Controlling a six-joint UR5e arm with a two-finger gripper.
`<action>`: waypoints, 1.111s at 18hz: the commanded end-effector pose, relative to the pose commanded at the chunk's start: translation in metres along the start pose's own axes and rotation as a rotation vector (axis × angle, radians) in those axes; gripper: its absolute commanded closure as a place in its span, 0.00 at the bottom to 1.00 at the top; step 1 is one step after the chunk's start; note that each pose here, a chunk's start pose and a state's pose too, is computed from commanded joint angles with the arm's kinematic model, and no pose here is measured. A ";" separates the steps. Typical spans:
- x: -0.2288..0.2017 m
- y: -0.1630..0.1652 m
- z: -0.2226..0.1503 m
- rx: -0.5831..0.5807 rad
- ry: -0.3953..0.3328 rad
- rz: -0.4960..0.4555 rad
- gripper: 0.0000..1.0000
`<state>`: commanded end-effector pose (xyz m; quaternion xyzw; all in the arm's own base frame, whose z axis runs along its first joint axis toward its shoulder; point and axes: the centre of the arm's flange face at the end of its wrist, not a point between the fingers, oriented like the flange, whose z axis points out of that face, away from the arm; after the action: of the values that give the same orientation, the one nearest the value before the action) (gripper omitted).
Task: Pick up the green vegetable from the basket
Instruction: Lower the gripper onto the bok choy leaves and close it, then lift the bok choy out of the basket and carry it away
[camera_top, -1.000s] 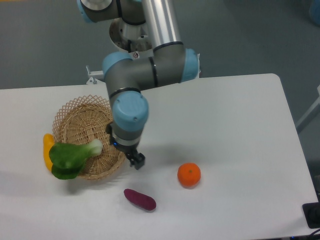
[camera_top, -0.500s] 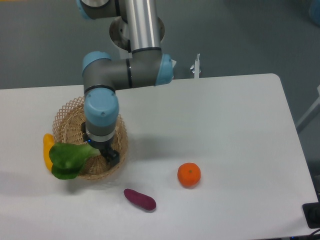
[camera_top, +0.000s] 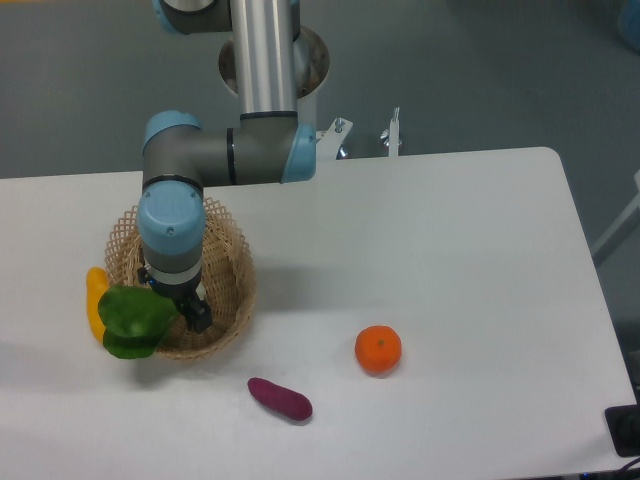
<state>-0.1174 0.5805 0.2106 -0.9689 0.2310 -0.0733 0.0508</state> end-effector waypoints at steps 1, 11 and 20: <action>0.000 0.000 0.000 0.000 0.000 -0.008 0.25; 0.000 0.000 -0.019 0.048 0.001 -0.066 1.00; -0.038 0.044 -0.068 0.102 -0.034 -0.168 1.00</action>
<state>-0.1814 0.5541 0.2668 -0.9820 0.1441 -0.0725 0.0979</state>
